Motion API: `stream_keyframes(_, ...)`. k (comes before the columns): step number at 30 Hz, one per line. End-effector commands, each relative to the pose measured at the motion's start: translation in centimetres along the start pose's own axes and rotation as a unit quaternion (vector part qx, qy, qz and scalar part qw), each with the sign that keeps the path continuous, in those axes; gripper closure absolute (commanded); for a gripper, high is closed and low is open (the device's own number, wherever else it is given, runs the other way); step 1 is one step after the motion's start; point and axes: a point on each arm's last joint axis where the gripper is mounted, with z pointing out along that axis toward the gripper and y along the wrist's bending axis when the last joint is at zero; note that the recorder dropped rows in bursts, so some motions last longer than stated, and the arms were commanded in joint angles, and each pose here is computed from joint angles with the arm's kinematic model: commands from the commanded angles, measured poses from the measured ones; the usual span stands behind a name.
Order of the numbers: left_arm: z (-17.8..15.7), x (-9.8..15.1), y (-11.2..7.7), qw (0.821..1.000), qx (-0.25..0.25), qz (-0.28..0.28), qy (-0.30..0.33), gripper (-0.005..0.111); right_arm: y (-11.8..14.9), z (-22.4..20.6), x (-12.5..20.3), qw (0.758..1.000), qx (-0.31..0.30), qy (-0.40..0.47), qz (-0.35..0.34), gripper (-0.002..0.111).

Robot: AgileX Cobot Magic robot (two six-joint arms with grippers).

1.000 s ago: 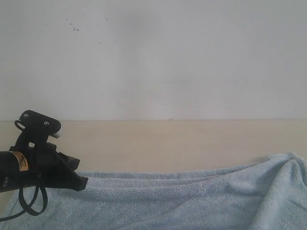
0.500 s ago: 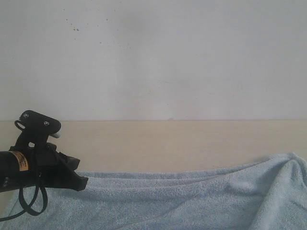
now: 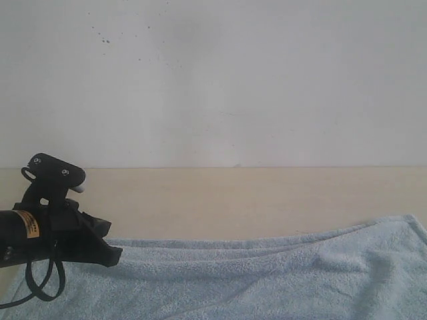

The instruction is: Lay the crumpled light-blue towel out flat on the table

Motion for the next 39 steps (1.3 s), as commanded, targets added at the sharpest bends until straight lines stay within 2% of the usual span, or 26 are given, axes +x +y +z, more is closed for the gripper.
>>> stream_keyframes(1,0.0,-0.2,0.1,1.000,-0.001,0.004,-0.005,0.103,-0.5,-0.6,-0.7,0.999,0.000,-0.037,0.032,0.107)
stream_keyframes(5,0.0,-0.3,0.1,1.000,-0.001,0.006,-0.013,0.103,-1.4,-3.1,-1.2,0.990,-0.021,-0.123,0.059,0.107)
stream_keyframes(9,0.0,-0.4,0.1,1.000,-0.001,0.006,-0.017,0.103,-0.6,-5.5,-1.5,0.963,-0.133,-0.217,0.089,0.107)
stream_keyframes(11,0.0,-0.4,0.1,1.000,-0.001,0.006,-0.017,0.103,0.9,-6.6,-1.3,0.945,-0.217,-0.239,0.054,0.107)
stream_keyframes(14,0.0,-0.4,0.1,1.000,-0.001,0.006,-0.017,0.103,4.1,-7.7,-0.7,0.916,-0.324,-0.229,-0.054,0.107)
stream_keyframes(16,0.0,-0.4,0.1,1.000,-0.001,0.005,-0.017,0.103,6.4,-8.1,-0.1,0.901,-0.363,-0.205,-0.124,0.107)
stream_keyframes(19,0.0,-0.3,0.1,1.000,-0.001,0.005,-0.013,0.103,8.9,-7.9,0.4,0.901,-0.345,-0.182,-0.191,0.107)
stream_keyframes(25,0.0,-0.3,0.1,1.000,-0.002,0.009,-0.009,0.103,11.2,-7.5,0.5,0.901,-0.326,-0.174,-0.227,0.107)
stream_keyframes(31,0.0,-0.3,0.1,1.000,-0.002,0.012,-0.009,0.103,11.2,-7.3,0.8,0.904,-0.315,-0.161,-0.239,0.107)
stream_keyframes(35,0.0,-0.3,0.1,1.000,-0.002,0.012,-0.009,0.103,10.7,-6.4,1.3,0.922,-0.285,-0.131,-0.228,0.107)
stream_keyframes(39,0.0,-0.1,0.1,1.000,-0.002,0.016,-0.002,0.103,10.7,-6.2,1.8,0.924,-0.286,-0.110,-0.228,0.107)
